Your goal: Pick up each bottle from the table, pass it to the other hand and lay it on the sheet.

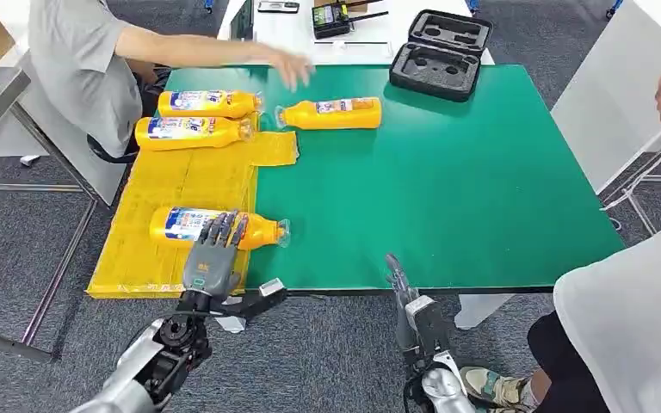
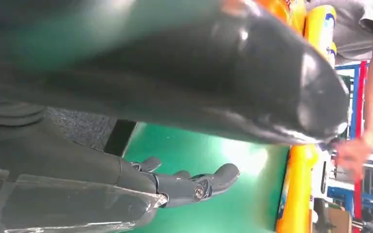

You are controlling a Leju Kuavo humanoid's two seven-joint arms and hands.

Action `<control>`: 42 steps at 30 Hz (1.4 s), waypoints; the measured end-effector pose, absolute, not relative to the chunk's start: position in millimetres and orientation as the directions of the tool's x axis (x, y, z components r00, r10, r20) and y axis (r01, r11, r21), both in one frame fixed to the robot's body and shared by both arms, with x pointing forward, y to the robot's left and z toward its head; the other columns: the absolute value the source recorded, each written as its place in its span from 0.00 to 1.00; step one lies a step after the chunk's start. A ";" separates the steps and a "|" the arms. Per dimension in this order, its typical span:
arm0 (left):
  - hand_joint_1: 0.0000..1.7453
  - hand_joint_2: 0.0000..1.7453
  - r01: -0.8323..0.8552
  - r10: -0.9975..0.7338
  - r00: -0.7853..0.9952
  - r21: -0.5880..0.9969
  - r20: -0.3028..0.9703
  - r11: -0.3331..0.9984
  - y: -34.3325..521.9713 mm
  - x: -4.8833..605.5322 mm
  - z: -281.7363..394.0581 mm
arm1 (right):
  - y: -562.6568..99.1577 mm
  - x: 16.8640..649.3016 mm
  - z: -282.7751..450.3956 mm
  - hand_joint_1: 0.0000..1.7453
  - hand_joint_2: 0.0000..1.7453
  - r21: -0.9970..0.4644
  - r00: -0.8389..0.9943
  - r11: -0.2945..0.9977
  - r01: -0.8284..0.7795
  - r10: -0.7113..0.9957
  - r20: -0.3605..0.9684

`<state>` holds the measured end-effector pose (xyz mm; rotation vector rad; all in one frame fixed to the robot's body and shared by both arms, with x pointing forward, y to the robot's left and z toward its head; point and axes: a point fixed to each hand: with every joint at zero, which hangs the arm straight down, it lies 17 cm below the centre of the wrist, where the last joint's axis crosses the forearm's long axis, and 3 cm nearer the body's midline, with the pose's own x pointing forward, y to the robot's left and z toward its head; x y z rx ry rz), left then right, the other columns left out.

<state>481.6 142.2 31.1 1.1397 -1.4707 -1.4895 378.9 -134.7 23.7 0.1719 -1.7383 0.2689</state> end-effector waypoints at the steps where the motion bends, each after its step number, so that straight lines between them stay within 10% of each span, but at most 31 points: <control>1: 0.00 1.00 -0.094 -0.933 -0.349 0.994 -0.082 -0.053 137.4 476.0 38.3 | -135.0 378.0 23.5 0.00 0.00 -0.086 -0.185 0.961 -0.264 0.037 0.982; 14: 0.00 1.00 -0.255 -0.899 -0.437 0.960 -0.009 0.114 121.9 447.8 112.9 | -133.1 376.8 27.9 0.00 0.00 -0.084 -0.196 0.959 -0.272 0.030 0.980; 25: 0.00 1.00 -0.178 -0.651 -0.648 0.752 0.396 0.635 99.7 412.0 161.5 | -145.7 385.9 88.1 0.00 0.00 -0.053 -0.335 0.982 -0.183 -0.011 0.942; 42: 0.00 1.00 -0.129 -0.441 -0.696 0.505 0.567 0.853 111.2 377.1 196.9 | -140.2 373.1 135.3 0.00 0.00 -0.094 -0.458 0.991 -0.094 0.041 0.888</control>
